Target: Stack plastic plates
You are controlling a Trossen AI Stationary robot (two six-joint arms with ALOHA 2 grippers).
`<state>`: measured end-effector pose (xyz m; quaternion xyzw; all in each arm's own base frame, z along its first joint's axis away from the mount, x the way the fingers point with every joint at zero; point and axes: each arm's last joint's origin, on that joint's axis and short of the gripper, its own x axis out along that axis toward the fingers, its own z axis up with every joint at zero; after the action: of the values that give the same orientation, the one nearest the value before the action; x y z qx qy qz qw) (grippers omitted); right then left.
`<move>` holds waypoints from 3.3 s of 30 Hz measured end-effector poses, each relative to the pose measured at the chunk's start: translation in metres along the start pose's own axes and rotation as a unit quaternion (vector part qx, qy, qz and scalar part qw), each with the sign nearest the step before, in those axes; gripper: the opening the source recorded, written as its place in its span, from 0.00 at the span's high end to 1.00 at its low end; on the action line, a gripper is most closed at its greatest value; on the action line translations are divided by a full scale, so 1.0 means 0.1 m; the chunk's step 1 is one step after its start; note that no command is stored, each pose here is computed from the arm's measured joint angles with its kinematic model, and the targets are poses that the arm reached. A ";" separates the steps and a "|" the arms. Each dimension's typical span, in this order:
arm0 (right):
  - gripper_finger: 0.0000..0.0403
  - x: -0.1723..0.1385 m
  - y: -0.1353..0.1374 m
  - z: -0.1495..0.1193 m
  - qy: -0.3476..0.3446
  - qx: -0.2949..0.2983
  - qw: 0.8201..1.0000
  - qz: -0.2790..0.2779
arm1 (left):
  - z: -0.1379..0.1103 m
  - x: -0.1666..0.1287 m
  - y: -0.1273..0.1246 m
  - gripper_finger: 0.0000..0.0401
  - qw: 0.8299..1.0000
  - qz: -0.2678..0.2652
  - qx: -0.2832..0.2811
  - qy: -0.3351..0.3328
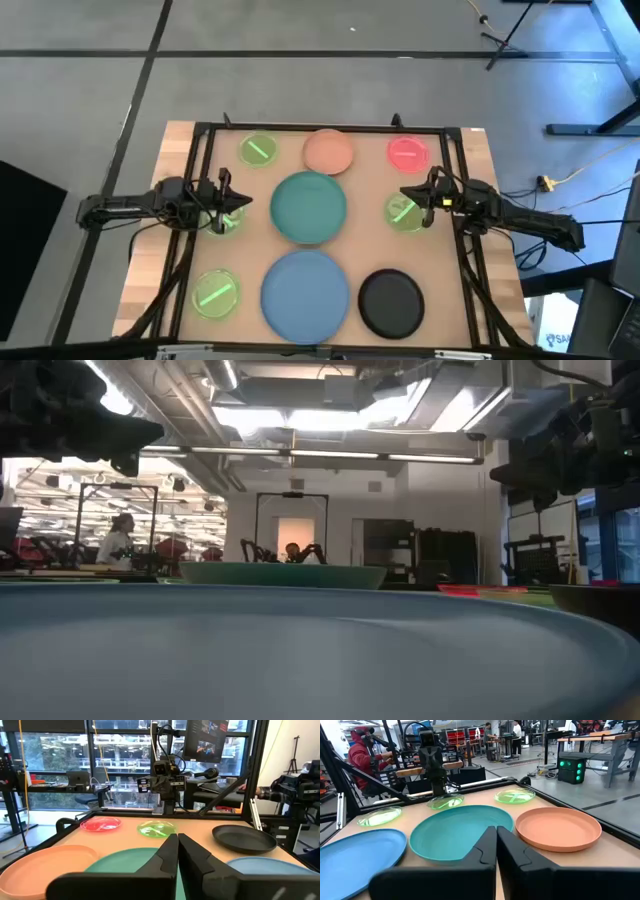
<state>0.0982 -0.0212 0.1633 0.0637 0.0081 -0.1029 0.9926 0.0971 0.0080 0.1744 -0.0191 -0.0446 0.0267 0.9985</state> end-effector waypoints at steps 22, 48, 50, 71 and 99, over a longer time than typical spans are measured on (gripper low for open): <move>0.99 0.00 0.00 0.00 0.000 0.000 1.000 0.000 | 0.00 0.00 0.00 0.99 1.000 0.000 0.000 0.000; 0.99 0.00 0.00 0.00 0.000 0.000 1.000 0.000 | 0.00 0.00 0.00 0.99 1.000 0.000 0.000 0.000; 0.99 0.00 0.00 0.00 0.000 0.000 1.000 0.000 | 0.00 0.00 0.00 0.99 1.000 0.000 0.000 0.000; 0.99 0.00 0.00 0.08 -0.042 0.040 0.998 -0.006 | 0.27 -0.03 0.03 0.99 0.988 0.062 0.006 -0.141; 0.99 0.07 -0.02 0.42 -0.207 -0.104 0.964 -0.130 | 0.38 0.83 0.14 1.00 0.971 0.208 -0.032 0.114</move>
<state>0.1049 -0.0304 0.2049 -0.0646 -0.1785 -0.2408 0.9518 0.1754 0.0276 0.2187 -0.0630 0.0741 0.2297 0.9684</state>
